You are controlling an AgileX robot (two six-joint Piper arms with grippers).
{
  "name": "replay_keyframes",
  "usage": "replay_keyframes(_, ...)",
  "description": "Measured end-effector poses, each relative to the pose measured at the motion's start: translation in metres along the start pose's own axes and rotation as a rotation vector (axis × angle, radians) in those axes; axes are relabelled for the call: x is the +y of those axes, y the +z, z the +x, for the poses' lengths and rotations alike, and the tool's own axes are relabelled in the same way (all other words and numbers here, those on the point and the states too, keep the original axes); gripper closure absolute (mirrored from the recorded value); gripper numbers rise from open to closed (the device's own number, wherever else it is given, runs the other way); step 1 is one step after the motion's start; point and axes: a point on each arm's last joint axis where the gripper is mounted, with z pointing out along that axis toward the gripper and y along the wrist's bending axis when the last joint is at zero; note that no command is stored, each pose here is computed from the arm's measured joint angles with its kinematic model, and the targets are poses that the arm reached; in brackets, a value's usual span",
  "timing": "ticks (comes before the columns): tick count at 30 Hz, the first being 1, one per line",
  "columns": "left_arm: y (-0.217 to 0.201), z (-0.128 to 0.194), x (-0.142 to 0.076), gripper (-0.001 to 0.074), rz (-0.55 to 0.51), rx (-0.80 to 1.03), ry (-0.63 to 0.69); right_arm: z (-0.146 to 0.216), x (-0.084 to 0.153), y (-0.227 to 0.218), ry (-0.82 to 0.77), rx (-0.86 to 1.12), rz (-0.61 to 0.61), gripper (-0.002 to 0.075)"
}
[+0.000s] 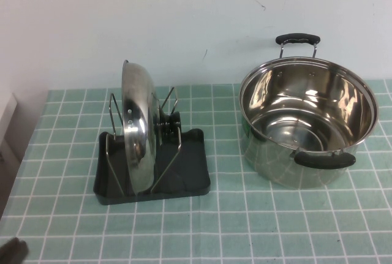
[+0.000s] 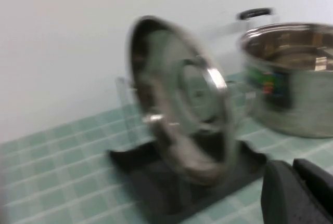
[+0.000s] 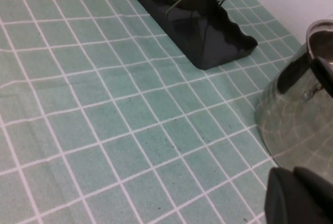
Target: Put pot lid on rack
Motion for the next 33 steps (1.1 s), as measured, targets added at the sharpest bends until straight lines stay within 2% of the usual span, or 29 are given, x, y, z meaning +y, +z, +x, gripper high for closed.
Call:
replay_keyframes(5,0.002,0.013,0.015,0.0737,-0.222,-0.045,0.087,0.0,0.0,0.0,0.0,0.0,0.0,0.0727)
replay_keyframes(9,0.007,0.036,0.025,0.0736,-0.367,-0.042,-0.003,0.0,0.0,0.0,0.001,0.0,-0.001,0.0727)
replay_keyframes(12,0.011,0.059,0.03,0.0737,-0.428,0.009,-0.067,0.0,0.0,0.0,0.003,0.0,-0.001,0.0727)
replay_keyframes(15,0.011,0.066,0.031,0.0737,-0.441,0.062,-0.081,0.0,0.0,0.0,0.003,0.0,-0.001,0.0727)
replay_keyframes(18,0.01,0.073,0.03,0.0737,-0.443,0.129,-0.147,0.0,0.0,0.0,0.003,0.0,-0.001,0.0727)
replay_keyframes(33,0.01,0.073,0.031,0.0737,-0.449,0.125,-0.183,0.0,0.0,0.0,0.003,0.0,-0.001,0.0727)
